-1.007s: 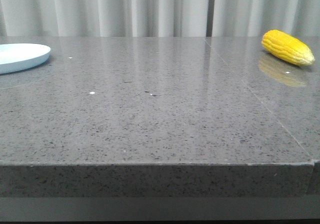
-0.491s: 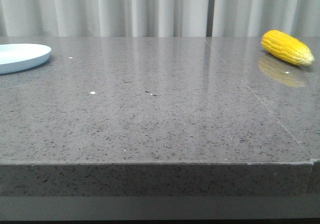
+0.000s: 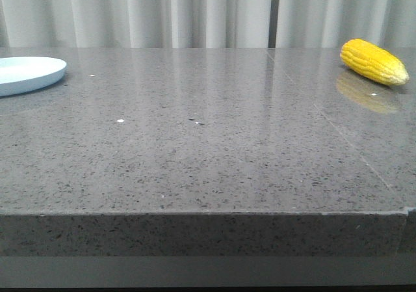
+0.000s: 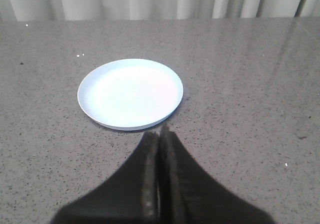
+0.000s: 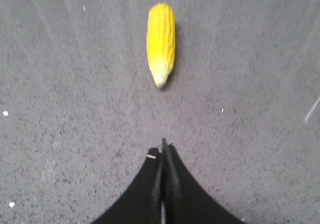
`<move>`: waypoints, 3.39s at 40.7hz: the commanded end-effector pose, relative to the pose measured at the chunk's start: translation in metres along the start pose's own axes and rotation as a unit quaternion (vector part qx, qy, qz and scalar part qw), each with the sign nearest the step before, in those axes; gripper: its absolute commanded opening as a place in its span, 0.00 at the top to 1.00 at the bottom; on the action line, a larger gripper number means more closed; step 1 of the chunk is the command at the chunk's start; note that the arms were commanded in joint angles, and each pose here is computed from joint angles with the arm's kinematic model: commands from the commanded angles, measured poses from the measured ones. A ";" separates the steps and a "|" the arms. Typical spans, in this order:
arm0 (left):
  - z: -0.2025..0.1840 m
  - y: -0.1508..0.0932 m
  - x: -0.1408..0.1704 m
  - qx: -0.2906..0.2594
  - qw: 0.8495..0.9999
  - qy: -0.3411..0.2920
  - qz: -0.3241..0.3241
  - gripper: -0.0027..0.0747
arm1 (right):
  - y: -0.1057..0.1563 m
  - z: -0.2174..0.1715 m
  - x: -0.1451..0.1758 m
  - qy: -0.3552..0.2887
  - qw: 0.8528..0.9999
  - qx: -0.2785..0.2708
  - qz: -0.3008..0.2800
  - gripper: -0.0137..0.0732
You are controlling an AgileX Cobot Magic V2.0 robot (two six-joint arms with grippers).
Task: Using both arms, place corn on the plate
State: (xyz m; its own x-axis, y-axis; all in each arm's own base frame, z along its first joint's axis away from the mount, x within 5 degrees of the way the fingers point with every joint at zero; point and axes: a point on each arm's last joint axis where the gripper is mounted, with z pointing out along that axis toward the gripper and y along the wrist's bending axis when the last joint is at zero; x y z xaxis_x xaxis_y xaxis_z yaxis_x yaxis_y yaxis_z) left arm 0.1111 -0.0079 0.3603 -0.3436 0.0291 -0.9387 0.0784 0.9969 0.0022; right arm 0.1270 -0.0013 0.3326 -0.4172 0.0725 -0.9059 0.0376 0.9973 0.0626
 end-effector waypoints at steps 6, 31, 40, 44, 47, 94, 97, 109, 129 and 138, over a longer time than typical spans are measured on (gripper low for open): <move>0.014 -0.001 -0.010 0.005 1.000 -0.001 -0.007 0.93 | 0.000 0.010 -0.012 -0.014 1.000 0.001 -0.008 0.90; 0.051 0.001 -0.002 -0.001 0.997 0.081 0.008 0.26 | 0.000 0.010 -0.014 -0.028 0.999 0.003 -0.014 0.22; 0.074 0.006 -0.013 -0.015 0.986 0.160 0.036 0.26 | 0.000 0.010 -0.014 -0.029 0.999 0.003 -0.014 0.22; 0.087 0.007 -0.023 -0.021 0.982 0.183 0.045 0.26 | 0.000 0.010 -0.014 -0.029 0.999 0.003 -0.014 0.22; 0.096 0.010 -0.030 -0.029 0.978 0.198 0.058 0.26 | 0.000 0.010 -0.014 -0.029 0.999 0.003 -0.014 0.22; 0.279 0.126 -0.052 -0.020 0.956 0.276 -0.099 0.26 | 0.000 0.010 -0.014 -0.029 0.999 0.003 -0.014 0.22; 0.285 0.128 -0.050 -0.020 0.955 0.279 -0.100 0.26 | 0.000 0.010 -0.014 -0.029 0.999 0.003 -0.014 0.22; 0.300 0.133 -0.043 -0.020 0.953 0.283 -0.102 0.32 | 0.000 0.010 -0.014 -0.029 0.999 0.003 -0.014 0.22; 0.306 0.134 -0.036 -0.019 0.950 0.294 -0.104 0.63 | 0.000 0.010 -0.014 -0.029 0.999 0.003 -0.014 0.22; 0.312 0.135 -0.027 -0.015 0.945 0.310 -0.108 0.63 | 0.000 0.010 -0.014 -0.029 0.999 0.003 -0.014 0.22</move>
State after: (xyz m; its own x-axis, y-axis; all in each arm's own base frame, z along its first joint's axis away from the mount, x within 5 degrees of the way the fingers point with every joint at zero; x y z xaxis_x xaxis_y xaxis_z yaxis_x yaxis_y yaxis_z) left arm 0.4235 0.1044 0.2509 -0.8785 -0.1435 -0.4557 -0.0848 0.9855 -0.1468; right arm 0.1387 -0.0018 0.3259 -0.4590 0.0670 -0.8859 0.0408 0.9977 0.0543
